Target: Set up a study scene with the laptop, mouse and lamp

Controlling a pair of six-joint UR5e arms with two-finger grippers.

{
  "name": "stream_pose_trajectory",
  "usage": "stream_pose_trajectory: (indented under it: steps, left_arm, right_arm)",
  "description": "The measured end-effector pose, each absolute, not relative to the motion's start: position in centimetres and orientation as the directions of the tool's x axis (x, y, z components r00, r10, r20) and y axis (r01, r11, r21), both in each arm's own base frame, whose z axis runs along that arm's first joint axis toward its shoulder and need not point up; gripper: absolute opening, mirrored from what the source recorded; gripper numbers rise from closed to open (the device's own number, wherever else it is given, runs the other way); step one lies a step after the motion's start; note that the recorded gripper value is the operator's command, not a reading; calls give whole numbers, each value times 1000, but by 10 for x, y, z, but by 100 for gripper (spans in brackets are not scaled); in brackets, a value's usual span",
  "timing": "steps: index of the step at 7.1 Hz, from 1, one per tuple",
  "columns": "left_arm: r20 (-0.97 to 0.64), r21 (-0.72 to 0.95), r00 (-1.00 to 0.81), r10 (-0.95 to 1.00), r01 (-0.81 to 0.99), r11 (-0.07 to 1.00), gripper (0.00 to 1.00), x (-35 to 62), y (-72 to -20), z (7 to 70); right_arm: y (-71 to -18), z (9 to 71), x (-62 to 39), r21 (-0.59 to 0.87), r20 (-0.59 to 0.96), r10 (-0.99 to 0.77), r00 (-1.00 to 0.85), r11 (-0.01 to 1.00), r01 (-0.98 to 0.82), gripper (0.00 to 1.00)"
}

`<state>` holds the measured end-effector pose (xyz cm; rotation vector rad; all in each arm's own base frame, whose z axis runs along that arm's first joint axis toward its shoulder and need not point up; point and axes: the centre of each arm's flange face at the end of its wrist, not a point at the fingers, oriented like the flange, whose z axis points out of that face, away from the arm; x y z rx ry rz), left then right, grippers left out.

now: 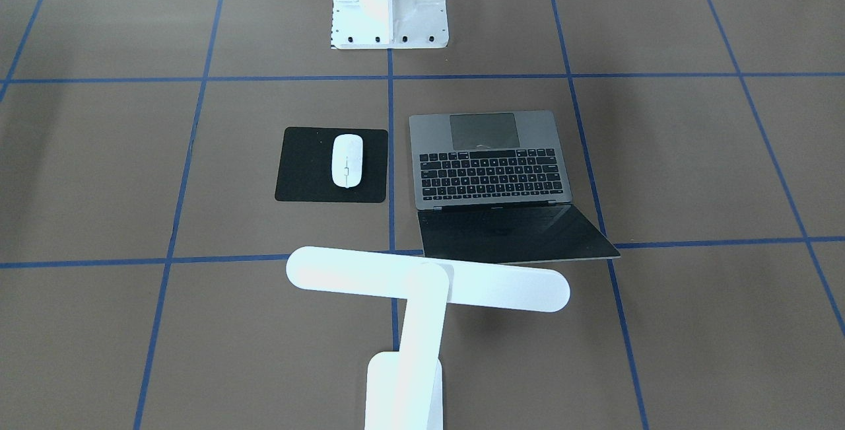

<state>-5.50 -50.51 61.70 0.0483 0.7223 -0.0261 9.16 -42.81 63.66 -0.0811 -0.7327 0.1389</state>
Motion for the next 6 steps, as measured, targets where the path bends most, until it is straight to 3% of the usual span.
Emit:
stream_pose_trajectory:
  steps: [6]
  left_arm:
    - [-661, 35, 750, -7, 41, 999, 100, -55, -505, 617]
  right_arm:
    - [-427, 635, 89, -124, 697, 154, 700, 988, -94, 100]
